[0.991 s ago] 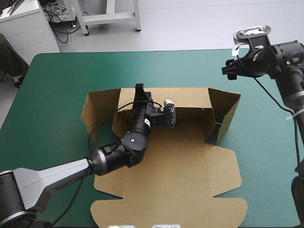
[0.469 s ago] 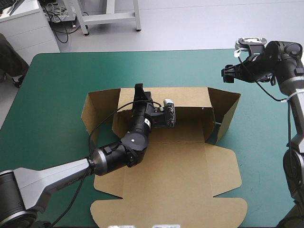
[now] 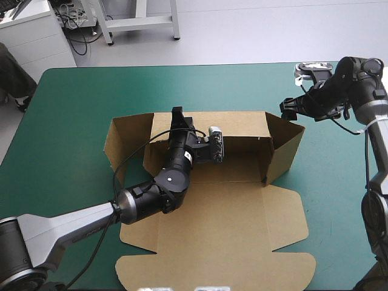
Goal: Fold the box
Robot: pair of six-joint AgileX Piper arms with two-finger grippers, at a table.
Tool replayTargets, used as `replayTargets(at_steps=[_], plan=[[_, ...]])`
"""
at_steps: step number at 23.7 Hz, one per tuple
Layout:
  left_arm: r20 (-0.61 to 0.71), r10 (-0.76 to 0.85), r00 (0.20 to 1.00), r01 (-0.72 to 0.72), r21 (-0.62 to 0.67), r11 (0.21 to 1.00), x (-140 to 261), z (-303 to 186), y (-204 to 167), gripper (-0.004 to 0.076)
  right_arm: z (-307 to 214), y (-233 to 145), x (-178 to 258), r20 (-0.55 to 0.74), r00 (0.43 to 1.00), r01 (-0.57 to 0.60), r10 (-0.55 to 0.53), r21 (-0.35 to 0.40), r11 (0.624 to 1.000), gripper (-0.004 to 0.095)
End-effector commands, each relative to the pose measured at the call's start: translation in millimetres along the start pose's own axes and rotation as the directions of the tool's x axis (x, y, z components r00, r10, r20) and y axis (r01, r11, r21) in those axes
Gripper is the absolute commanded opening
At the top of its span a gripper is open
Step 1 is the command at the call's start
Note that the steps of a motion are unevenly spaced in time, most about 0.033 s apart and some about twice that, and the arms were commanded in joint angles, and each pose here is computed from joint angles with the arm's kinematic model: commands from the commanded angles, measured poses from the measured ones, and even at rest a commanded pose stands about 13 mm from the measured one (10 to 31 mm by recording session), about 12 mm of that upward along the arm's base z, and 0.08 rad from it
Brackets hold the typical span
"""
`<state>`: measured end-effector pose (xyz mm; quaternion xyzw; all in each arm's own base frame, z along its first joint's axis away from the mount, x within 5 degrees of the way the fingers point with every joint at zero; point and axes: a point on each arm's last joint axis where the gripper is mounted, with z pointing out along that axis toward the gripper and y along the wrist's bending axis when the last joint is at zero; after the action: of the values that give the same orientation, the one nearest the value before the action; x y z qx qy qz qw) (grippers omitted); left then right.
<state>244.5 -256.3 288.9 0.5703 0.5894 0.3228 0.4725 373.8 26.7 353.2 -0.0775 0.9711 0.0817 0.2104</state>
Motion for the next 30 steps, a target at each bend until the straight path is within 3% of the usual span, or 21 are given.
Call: replayTargets(at_steps=[1, 9, 16, 30], plan=[[-0.027, -0.103, 0.994, 0.103, 0.017, 0.994, 3.8, -4.0, 5.8, -0.0032, -26.1, 7.8, 8.9, 0.045, 0.999, 0.024, -0.023, -0.032, 0.999, 0.0806], [-0.041, -0.103, 0.994, 0.103, 0.010, 0.995, 5.1, -4.0, 6.3, -0.0031, -36.2, 16.6, 39.1, 0.045, 0.993, 0.115, -0.111, -0.074, 0.991, 0.0806], [-0.046, -0.103, 0.994, 0.103, 0.007, 0.995, 5.6, -4.0, 6.5, -0.0031, -34.4, 28.6, 68.4, 0.178, 0.957, 0.256, -0.231, -0.137, 0.957, 0.0803], [-0.047, -0.100, 0.994, 0.100, 0.004, 0.995, 5.7, -4.0, 6.8, -0.0031, -10.8, 35.4, 93.1, 0.126, 0.959, 0.280, -0.254, -0.260, 0.924, 0.0803]])
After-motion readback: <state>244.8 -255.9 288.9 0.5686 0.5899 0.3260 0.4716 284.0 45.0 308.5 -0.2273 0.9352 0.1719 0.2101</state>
